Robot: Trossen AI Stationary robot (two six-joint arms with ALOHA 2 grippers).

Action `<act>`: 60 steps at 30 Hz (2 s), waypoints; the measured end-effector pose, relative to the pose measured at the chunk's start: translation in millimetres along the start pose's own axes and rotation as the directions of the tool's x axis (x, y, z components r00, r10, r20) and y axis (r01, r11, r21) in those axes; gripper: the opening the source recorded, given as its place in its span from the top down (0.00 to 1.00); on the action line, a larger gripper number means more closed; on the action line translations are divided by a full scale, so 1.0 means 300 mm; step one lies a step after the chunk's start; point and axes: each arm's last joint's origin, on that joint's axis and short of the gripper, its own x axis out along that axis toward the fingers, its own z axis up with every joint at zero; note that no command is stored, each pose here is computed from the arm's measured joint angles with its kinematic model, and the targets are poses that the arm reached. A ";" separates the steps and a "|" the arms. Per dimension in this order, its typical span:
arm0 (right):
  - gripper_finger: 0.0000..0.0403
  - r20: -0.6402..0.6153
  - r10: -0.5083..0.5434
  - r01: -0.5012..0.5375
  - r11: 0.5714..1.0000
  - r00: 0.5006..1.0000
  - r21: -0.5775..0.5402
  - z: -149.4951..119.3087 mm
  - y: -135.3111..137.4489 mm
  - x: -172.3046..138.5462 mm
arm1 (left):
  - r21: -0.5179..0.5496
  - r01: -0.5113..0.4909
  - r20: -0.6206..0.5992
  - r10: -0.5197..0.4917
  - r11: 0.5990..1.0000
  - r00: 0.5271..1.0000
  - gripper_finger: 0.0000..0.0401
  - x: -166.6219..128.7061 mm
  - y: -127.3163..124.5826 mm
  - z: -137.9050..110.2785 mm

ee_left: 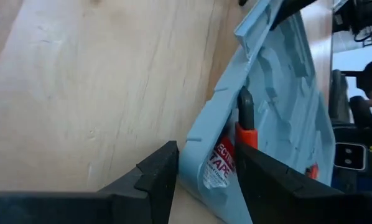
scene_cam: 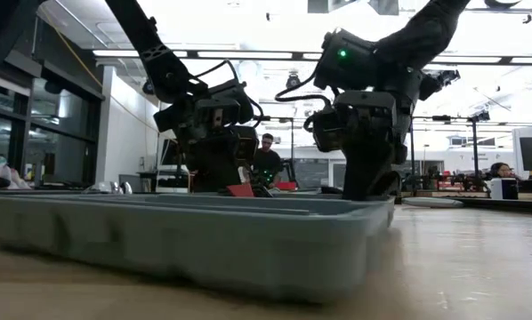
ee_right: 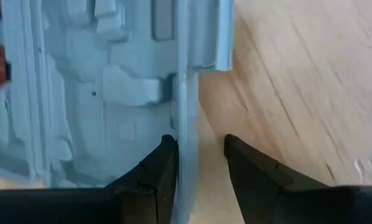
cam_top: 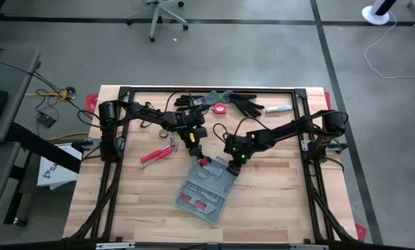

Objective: Prefit tool cases
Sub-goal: Remove the set of allen wrenches from the gray tool box

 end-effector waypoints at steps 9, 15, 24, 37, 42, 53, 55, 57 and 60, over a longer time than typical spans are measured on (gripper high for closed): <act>0.67 0.037 0.013 -0.013 1.000 0.999 0.013 0.014 -0.001 0.001 | 0.006 0.084 -0.006 -0.084 0.996 0.996 0.62 0.002 -0.010 0.005; 0.67 0.043 0.012 -0.012 1.000 0.999 0.012 0.016 -0.001 0.002 | 0.018 0.111 0.019 -0.112 0.994 0.994 0.62 0.004 -0.018 0.017; 0.67 0.051 0.005 -0.006 1.000 0.999 0.019 0.017 -0.002 0.003 | 0.058 0.016 0.012 -0.017 0.998 1.000 0.62 0.046 -0.056 -0.001; 0.67 0.075 0.010 -0.013 0.999 0.997 0.047 0.032 -0.016 -0.001 | 0.095 0.003 -0.004 -0.003 0.995 1.000 0.62 0.074 -0.088 -0.014; 0.67 0.084 0.009 -0.013 0.999 0.996 0.049 0.034 -0.016 -0.002 | 0.097 0.023 -0.013 -0.022 0.995 1.000 0.62 0.077 -0.093 -0.016; 0.67 0.109 -0.002 -0.011 0.993 0.994 0.115 0.040 -0.016 -0.002 | 0.071 0.061 -0.049 -0.057 0.996 0.997 0.62 0.106 -0.130 -0.034; 0.67 0.117 -0.016 0.000 0.991 0.993 0.133 0.041 -0.018 -0.003 | 0.065 0.059 -0.048 -0.056 0.996 0.997 0.62 0.105 -0.130 -0.033; 0.67 0.126 -0.031 0.013 0.989 0.992 0.144 0.042 -0.019 -0.003 | 0.060 0.055 -0.043 -0.053 0.997 0.998 0.62 0.101 -0.124 -0.030; 0.67 0.141 -0.062 0.035 0.981 0.988 0.190 0.044 -0.024 -0.004 | 0.039 0.047 -0.027 -0.046 0.998 0.999 0.62 0.085 -0.106 -0.021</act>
